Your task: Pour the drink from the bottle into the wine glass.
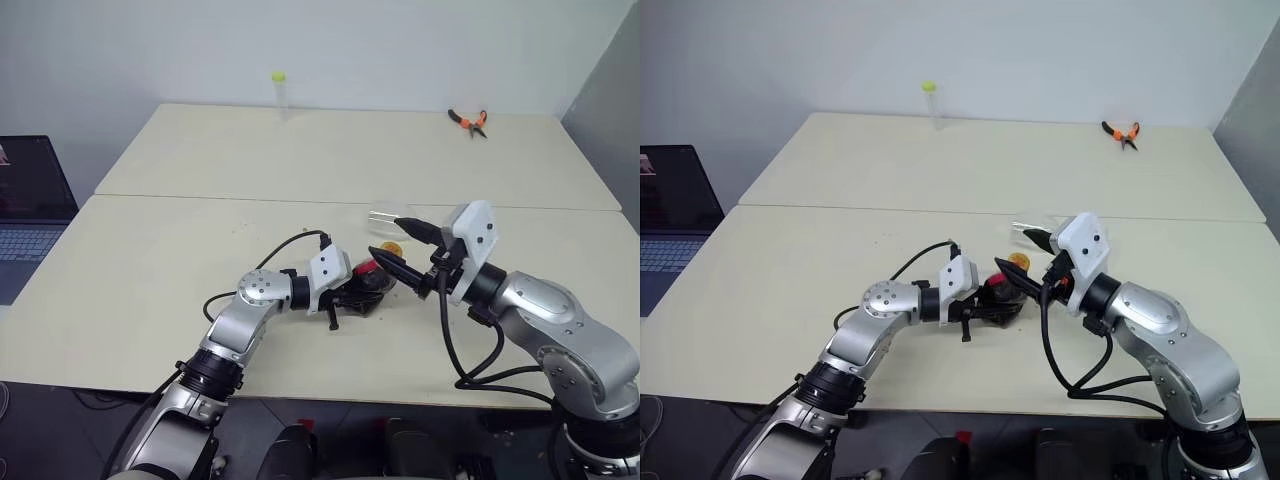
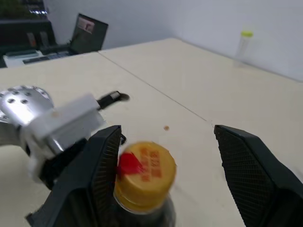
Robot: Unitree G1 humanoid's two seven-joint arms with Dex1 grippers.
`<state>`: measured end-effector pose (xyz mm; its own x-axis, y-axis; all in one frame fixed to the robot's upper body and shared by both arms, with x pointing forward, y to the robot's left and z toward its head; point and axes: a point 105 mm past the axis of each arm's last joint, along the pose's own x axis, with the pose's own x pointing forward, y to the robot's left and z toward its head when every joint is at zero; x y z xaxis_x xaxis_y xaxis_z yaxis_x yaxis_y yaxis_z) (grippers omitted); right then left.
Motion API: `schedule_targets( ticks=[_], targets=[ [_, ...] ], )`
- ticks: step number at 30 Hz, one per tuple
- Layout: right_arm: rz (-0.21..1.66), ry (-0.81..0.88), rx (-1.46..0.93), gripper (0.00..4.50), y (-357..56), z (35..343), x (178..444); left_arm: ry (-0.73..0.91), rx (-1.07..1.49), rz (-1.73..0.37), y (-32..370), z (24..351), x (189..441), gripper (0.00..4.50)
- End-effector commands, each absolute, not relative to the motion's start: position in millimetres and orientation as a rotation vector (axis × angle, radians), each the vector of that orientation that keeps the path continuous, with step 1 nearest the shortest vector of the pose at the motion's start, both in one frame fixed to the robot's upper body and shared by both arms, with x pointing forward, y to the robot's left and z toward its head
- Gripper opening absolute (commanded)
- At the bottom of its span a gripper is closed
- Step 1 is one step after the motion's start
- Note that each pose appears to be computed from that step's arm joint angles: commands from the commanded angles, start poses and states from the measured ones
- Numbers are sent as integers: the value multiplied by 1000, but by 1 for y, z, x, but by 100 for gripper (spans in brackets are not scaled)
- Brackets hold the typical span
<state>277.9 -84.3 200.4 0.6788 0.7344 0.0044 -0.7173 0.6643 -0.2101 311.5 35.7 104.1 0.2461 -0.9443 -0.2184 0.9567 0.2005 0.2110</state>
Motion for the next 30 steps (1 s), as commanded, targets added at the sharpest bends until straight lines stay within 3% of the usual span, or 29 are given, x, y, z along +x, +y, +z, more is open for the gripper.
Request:
schedule_targets(
  ticks=[1,7,13,22,30],
  targets=[
    [759,-119,-228,334,-104,207,280,-18,350,-1338,34,117,311,65],
    [779,-95,-181,334,-119,208,271,-17,347,-1337,34,117,311,65],
    [940,-15,-25,334,-113,206,244,-17,346,-1338,34,117,311,64],
    [859,-31,25,334,-114,210,256,-35,340,-1305,37,121,316,64],
    [858,24,-49,334,-118,189,254,-146,246,-1119,52,140,336,64]
  ],
)
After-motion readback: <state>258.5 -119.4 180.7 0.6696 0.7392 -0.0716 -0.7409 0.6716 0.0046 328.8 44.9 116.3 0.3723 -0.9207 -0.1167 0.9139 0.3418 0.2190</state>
